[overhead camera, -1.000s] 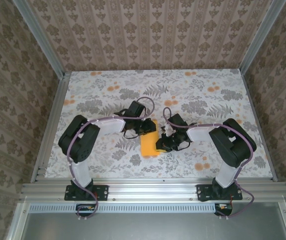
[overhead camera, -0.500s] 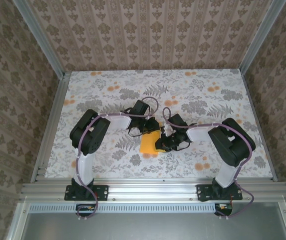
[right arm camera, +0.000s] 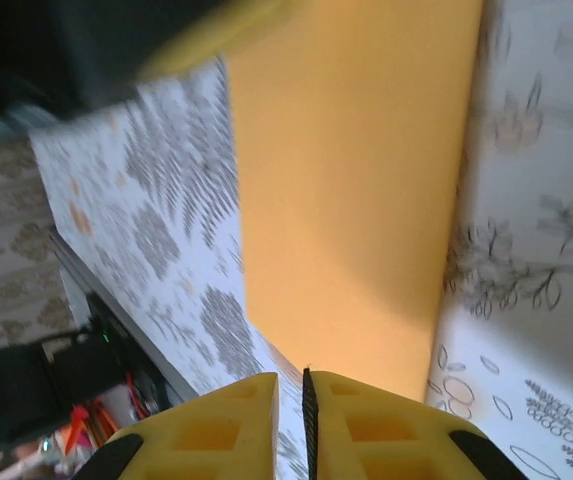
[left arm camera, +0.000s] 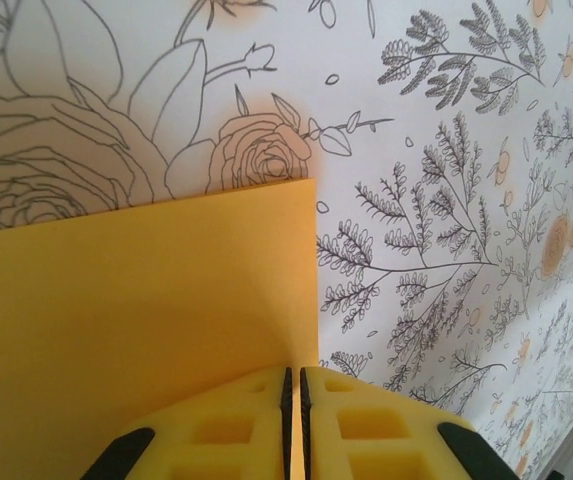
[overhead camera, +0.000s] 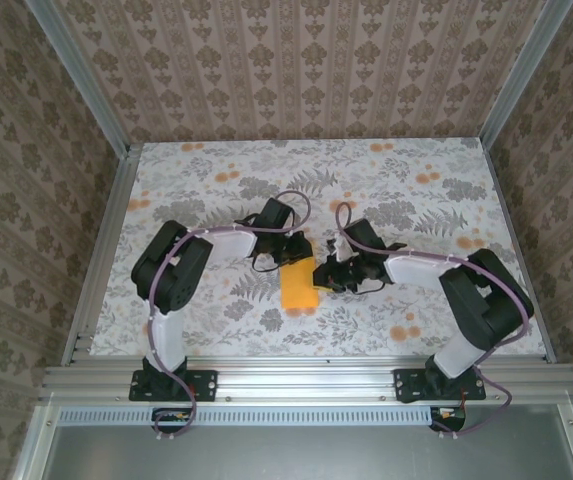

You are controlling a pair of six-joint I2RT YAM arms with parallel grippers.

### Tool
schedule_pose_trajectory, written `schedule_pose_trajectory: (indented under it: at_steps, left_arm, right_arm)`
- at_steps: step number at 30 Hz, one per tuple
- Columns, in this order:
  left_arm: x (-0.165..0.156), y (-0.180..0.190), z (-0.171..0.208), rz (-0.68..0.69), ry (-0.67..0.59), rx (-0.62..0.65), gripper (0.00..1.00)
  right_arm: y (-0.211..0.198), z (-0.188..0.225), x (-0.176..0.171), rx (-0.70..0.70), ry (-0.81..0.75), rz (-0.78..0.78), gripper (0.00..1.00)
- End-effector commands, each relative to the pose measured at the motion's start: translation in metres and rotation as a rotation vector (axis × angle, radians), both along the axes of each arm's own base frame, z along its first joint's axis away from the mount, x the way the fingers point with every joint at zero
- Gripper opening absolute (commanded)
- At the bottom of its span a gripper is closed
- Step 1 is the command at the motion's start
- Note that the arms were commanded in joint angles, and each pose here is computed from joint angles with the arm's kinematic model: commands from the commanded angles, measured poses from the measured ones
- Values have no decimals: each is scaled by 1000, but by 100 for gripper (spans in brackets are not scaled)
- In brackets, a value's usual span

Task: Fold a paper plane with a square sheet of paper (pick it up from the middle)
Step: Hold the square sheet of paper at the center of the table.

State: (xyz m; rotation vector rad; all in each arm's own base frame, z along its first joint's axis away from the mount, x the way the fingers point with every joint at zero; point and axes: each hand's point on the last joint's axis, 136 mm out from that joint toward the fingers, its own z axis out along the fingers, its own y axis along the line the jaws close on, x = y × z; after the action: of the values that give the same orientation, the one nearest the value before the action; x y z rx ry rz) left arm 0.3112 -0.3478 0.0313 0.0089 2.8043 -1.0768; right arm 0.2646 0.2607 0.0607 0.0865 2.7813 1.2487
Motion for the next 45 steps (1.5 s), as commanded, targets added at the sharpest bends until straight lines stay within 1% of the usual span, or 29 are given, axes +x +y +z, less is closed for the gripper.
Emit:
schedule_pose_trajectory:
  at_steps: [1, 4, 9, 12, 21, 25, 30, 34, 40, 45]
  left_arm:
    - [-2, 12, 8, 17, -24, 31, 12]
    - [-1, 14, 11, 30, -28, 27, 11]
    - [2, -3, 33, -3, -46, -70, 12]
    - [5, -12, 39, -18, -42, -110, 12]
    - [19, -18, 12, -18, -10, -46, 12]
    - [25, -9, -2, -18, -14, 43, 11]
    - [26, -4, -10, -20, -9, 71, 10]
    - [22, 0, -21, -21, 8, 90, 9]
    - [19, 4, -30, -14, 22, 109, 9]
    - [19, 5, -32, -11, 26, 118, 9]
  right_arm:
    - [-15, 4, 29, -67, -26, -132, 15]
    - [-10, 0, 32, -63, -2, -119, 13]
    - [-1, -8, 26, -30, 35, -92, 13]
    - [0, -14, 23, -12, 54, -93, 13]
    - [-9, -25, 15, -28, 75, -133, 12]
    - [-15, -26, 15, -43, 69, -151, 12]
    - [-14, -24, 18, -49, 59, -151, 12]
    - [-12, -23, 24, -47, 52, -151, 12]
    - [1, -17, 45, -31, 32, -153, 12]
    - [6, -29, 57, -48, 53, -166, 11]
